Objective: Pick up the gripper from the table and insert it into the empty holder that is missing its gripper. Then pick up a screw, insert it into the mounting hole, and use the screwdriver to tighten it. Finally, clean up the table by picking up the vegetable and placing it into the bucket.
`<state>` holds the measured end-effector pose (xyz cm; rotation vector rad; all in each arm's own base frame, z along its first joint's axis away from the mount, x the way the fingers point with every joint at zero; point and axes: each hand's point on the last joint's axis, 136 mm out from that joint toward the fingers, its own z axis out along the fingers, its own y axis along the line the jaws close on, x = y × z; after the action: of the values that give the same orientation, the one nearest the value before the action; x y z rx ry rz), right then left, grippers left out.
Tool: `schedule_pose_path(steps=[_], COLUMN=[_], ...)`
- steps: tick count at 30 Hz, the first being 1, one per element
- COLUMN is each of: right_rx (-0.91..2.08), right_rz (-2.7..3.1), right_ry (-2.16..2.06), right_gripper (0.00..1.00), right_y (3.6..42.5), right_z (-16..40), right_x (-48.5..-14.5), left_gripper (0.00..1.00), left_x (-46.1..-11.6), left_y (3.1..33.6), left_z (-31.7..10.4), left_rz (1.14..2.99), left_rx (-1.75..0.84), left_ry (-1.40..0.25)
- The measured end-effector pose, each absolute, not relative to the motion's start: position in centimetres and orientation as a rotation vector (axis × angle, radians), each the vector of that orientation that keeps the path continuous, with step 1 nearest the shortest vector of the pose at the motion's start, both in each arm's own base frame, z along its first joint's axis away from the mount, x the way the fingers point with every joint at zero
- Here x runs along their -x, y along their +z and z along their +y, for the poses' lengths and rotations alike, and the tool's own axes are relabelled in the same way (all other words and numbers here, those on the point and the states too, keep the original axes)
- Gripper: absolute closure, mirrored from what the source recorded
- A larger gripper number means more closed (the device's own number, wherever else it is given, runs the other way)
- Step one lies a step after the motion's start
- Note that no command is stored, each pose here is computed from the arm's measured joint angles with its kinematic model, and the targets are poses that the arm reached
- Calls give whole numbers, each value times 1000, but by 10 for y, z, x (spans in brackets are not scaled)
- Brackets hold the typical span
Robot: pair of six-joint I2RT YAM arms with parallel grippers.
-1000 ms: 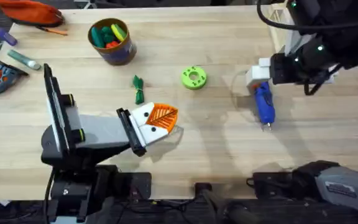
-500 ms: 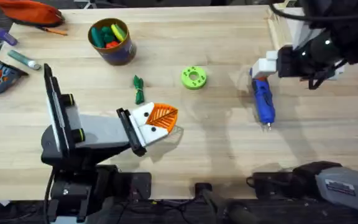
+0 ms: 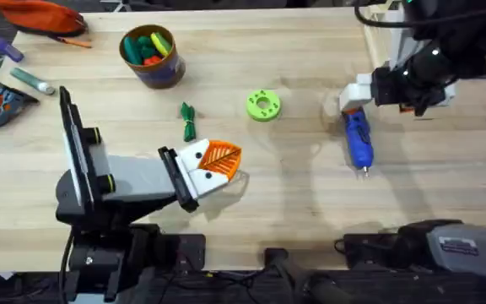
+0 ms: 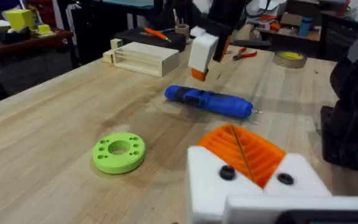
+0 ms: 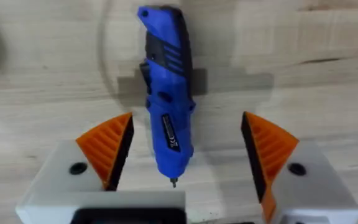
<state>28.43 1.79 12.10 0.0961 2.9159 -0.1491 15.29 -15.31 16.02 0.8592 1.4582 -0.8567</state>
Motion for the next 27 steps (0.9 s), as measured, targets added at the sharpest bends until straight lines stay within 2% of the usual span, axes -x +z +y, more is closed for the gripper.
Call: schedule_pose_path(steps=[27], right_rx=[49], right_rz=[3118], right_ry=[-89], right_gripper=[10], right_y=[61], right_z=[32], right_x=[-302], left_gripper=[986], left_x=[-153], left_y=[160], left_z=[-153], left_rz=[1458], left_rx=[-859], left_ry=[-857])
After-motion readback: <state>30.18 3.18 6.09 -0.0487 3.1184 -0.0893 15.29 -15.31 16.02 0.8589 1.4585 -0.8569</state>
